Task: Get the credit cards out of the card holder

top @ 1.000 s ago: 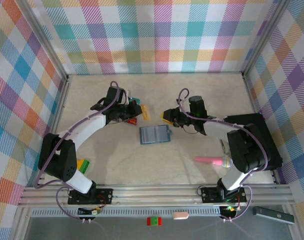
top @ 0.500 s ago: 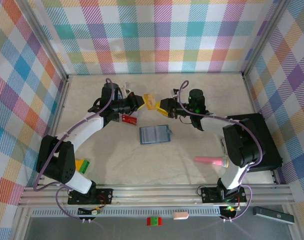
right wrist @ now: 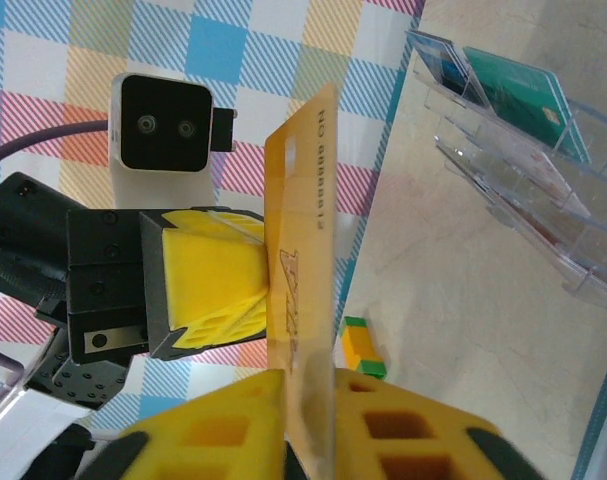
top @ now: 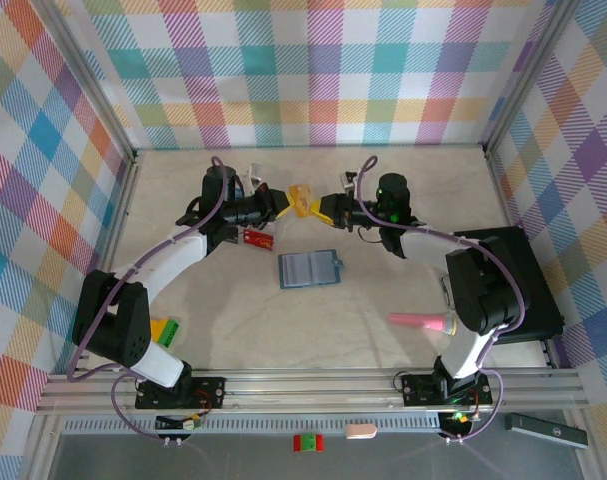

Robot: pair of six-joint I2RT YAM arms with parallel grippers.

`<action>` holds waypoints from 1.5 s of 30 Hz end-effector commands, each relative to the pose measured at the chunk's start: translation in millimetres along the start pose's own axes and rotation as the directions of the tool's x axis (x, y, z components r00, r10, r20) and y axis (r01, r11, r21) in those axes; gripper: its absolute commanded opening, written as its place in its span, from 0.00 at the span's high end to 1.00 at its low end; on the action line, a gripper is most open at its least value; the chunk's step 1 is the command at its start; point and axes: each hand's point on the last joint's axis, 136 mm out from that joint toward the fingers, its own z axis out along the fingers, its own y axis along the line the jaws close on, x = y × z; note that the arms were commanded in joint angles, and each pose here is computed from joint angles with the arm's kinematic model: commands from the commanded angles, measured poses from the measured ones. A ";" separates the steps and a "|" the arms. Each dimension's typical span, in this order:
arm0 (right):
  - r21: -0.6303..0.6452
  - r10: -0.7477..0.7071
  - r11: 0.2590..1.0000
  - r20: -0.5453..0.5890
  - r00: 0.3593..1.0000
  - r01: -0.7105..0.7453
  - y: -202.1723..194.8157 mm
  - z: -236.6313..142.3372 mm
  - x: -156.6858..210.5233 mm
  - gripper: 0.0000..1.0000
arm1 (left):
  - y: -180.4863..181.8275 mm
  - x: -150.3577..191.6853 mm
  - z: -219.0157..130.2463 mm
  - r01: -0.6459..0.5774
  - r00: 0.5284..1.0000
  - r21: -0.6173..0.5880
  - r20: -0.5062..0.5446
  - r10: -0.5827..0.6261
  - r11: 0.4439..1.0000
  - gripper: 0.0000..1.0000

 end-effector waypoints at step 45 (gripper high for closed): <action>0.273 -0.699 0.522 -0.405 0.589 0.808 -1.8 132.9 -7.4 1.00 | 142.0 -21.4 -178.3 0.368 0.905 -0.466 0.380 -0.193 0.805 0.00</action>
